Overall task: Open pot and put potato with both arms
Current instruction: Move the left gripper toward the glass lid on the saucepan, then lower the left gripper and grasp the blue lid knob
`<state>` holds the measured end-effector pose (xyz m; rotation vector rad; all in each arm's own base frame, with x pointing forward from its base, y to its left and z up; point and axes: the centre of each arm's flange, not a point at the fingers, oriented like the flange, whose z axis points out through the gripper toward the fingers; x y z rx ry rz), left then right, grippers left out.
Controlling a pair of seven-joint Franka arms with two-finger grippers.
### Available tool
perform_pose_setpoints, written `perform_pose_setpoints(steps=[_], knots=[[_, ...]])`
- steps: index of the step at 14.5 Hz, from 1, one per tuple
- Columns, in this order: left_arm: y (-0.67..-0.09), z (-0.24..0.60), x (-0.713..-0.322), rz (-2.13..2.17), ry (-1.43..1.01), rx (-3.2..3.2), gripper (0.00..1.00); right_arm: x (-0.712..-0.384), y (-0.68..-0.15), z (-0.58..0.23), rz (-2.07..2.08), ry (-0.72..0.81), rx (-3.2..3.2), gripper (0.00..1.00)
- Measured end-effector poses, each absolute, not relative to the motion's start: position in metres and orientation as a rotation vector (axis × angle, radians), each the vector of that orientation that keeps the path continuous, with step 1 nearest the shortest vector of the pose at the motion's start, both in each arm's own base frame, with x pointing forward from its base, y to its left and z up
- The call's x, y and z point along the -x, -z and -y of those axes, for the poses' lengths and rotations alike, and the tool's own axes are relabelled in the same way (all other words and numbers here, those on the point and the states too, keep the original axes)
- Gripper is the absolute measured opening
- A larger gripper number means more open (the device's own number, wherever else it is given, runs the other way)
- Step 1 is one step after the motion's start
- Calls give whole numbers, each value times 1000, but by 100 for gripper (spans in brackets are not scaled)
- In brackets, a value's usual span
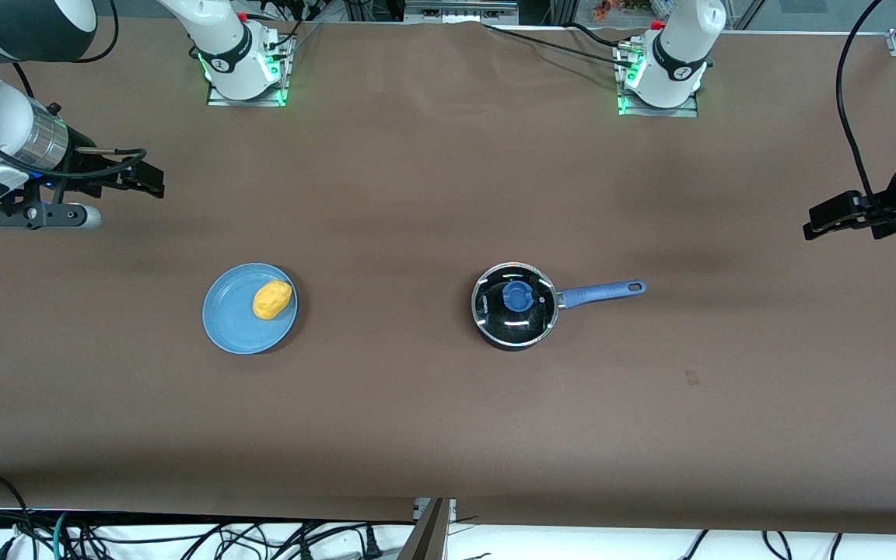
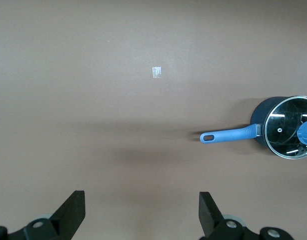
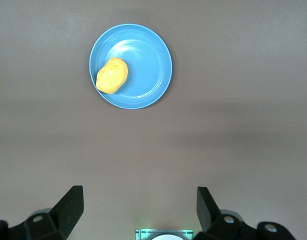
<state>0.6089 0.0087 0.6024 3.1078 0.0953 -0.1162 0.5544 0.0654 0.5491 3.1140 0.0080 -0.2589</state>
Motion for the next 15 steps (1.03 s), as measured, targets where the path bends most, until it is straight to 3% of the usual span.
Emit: perform_pose_setpoints(steps=[8, 15], knots=[[-589, 9, -612, -45, 130, -3098, 100, -555, -549, -65, -7, 258, -3112, 100], [-485, 152, -643, -178, 37, -2979, 100, -555, -547, -57, 14, 261, -3111, 100]])
